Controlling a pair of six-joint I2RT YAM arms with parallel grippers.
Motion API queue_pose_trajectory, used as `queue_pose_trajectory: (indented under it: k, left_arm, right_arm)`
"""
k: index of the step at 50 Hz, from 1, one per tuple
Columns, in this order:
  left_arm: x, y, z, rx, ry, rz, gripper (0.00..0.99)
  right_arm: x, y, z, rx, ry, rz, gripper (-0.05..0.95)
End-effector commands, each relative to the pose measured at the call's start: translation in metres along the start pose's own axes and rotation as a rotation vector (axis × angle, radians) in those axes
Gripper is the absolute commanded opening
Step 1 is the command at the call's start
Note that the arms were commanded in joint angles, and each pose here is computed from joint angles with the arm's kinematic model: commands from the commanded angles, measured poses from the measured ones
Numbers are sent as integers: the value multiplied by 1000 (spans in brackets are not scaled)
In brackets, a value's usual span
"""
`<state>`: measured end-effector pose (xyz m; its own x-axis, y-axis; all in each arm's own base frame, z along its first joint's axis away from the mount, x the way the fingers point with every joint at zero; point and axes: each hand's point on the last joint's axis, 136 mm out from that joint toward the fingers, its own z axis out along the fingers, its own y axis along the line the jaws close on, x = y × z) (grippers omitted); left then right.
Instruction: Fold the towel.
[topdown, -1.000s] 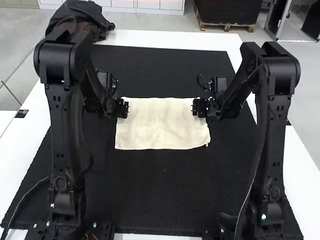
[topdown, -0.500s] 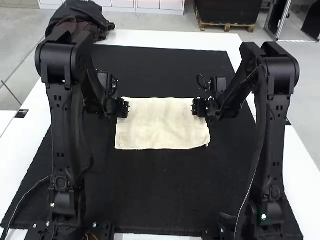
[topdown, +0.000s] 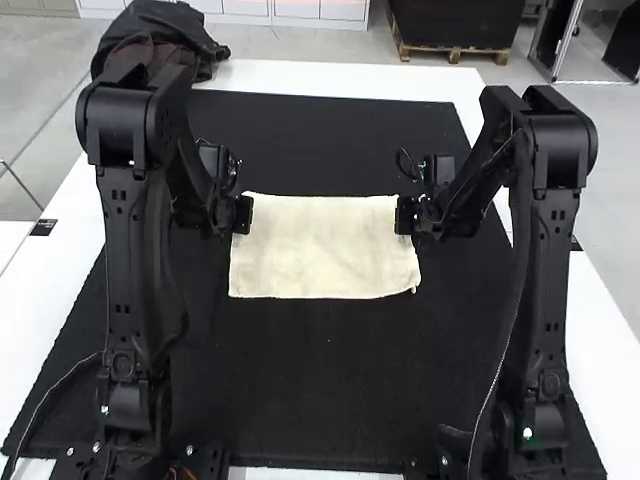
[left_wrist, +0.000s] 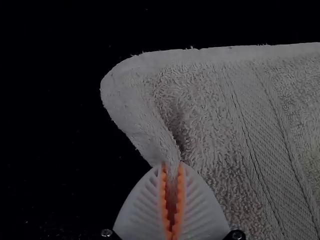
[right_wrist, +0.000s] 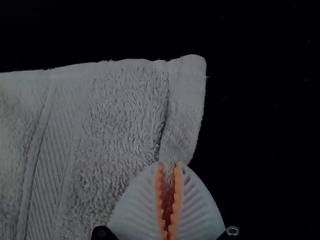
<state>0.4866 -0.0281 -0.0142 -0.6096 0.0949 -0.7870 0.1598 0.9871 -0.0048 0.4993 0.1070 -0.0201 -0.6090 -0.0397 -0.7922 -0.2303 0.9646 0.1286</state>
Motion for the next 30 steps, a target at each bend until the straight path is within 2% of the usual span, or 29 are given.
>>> queue_pose_trajectory:
  k: [1,15,30]
  left_arm:
    - [15,23,4,-66,40,-13,26]
    - [-42,28,-12,-79,-88,-12,26]
    - [-62,25,-28,-64,-102,-11,26]
  right_arm:
    - [12,17,0,-82,35,33,-23]
    - [-40,14,-22,-77,-81,45,-23]
    - [-66,9,-42,-69,-139,47,-23]
